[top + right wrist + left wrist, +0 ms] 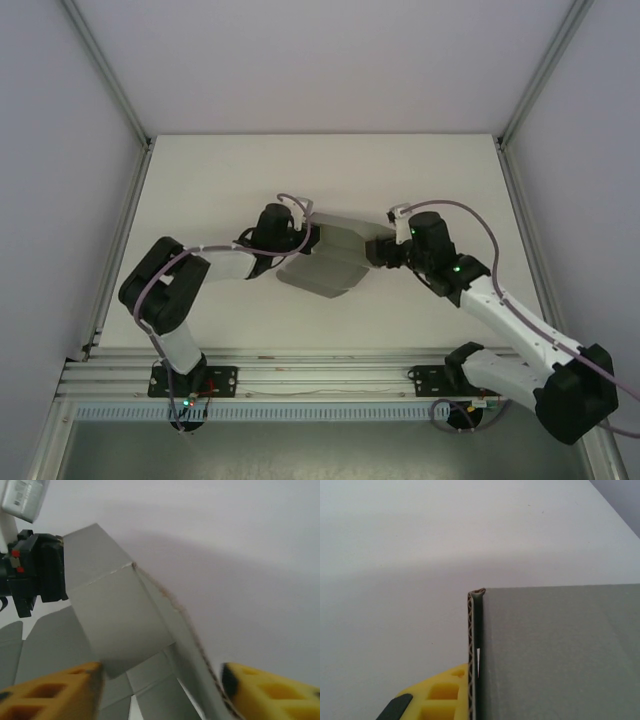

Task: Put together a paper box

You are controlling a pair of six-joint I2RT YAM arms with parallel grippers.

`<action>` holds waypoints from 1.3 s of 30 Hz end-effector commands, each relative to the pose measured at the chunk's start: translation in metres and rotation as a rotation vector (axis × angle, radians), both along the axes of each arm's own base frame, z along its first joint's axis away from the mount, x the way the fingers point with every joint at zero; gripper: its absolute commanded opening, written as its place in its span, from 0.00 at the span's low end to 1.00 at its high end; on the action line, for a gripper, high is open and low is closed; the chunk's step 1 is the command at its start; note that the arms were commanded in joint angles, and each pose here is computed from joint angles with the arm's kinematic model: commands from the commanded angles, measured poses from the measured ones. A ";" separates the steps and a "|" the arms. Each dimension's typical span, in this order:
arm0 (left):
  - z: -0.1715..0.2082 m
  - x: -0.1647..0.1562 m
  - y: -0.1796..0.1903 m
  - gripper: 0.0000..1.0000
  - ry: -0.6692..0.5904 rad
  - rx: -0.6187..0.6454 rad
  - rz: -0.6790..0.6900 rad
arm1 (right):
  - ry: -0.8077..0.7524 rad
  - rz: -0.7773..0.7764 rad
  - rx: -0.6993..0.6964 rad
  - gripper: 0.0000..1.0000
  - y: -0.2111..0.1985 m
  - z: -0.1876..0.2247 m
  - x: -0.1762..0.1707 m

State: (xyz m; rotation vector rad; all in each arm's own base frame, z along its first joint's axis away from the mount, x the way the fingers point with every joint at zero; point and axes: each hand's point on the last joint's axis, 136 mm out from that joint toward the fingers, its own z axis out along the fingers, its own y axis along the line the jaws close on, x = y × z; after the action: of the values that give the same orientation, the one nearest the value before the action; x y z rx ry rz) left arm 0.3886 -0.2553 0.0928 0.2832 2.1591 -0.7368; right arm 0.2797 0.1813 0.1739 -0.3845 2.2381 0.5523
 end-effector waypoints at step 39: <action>0.014 0.031 0.038 0.00 -0.053 0.182 0.281 | -0.201 -0.091 -0.023 0.69 -0.017 0.037 0.019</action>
State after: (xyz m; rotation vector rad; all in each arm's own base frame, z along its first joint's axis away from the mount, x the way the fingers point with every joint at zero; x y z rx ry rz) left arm 0.4161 -0.2169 0.0830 0.1125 2.2322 -0.3647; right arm 0.2955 0.1737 0.1863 -0.3883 2.1617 0.4525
